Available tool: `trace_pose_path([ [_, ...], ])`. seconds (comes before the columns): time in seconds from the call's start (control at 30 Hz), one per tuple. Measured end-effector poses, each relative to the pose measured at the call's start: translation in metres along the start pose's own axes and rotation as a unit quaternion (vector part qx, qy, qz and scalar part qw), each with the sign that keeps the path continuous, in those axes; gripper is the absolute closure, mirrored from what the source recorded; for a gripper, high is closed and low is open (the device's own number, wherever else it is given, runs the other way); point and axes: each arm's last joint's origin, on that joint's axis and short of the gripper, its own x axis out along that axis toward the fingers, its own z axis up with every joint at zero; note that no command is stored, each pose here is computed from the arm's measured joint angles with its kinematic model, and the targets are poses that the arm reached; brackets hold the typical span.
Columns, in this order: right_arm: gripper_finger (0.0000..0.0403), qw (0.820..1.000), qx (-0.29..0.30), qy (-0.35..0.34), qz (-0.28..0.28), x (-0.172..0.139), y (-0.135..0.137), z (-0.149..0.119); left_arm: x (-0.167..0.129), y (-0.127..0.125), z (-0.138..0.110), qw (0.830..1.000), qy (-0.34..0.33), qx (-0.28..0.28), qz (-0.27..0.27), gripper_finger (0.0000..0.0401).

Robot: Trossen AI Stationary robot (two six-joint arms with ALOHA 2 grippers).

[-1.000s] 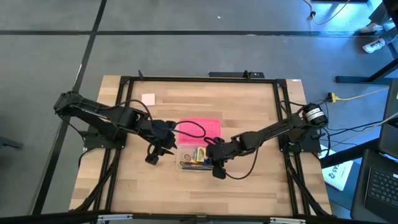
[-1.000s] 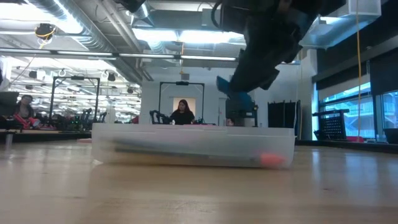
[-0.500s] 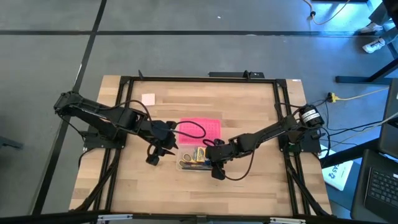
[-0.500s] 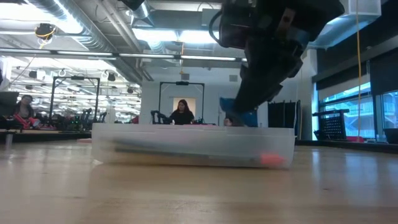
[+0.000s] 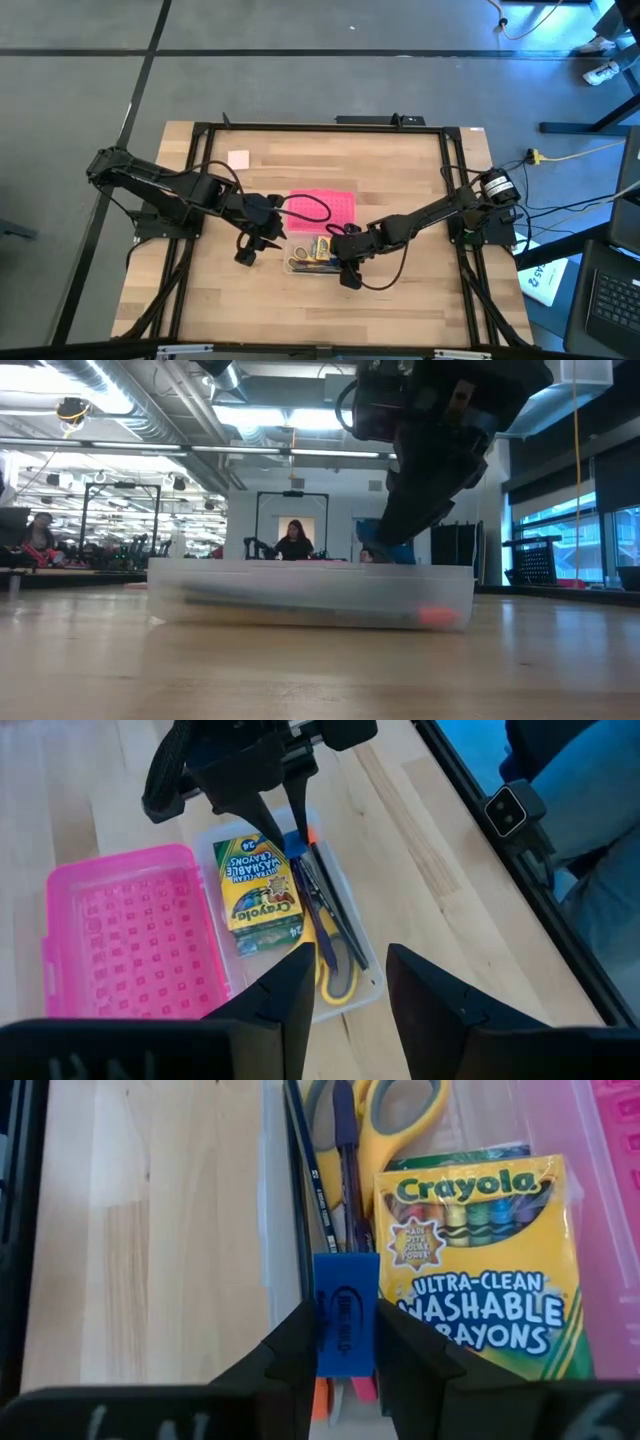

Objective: Pack school essentials
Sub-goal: Put the blue eraser into the pink supply box, then put the pink sticky notes into the pink supply box

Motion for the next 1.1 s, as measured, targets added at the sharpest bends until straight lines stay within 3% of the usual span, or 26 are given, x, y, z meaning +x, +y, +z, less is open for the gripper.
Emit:
trace_pose_path([
  [0.57, 0.0259, 1.000, -0.008, 0.004, 0.005, 0.000, -0.004, 0.002, 0.000, 0.000, 0.000, 1.000, 0.000, -0.004, 0.002, 0.0282],
  [0.83, 0.0259, 0.999, -0.049, -0.001, 0.003, -0.007, -0.006, 0.005, -0.001, 0.012, -0.008, 0.986, 0.029, -0.146, 0.075, 0.0282],
  [0.97, 0.0259, 0.999, -0.054, -0.007, 0.004, -0.021, -0.005, 0.007, -0.005, 0.031, -0.016, 0.957, 0.045, -0.252, 0.133, 0.0282],
  [1.1, 0.0259, 0.997, -0.060, -0.037, -0.024, -0.039, -0.005, 0.012, -0.012, 0.052, -0.024, 0.931, 0.049, -0.323, 0.166, 0.0282],
])
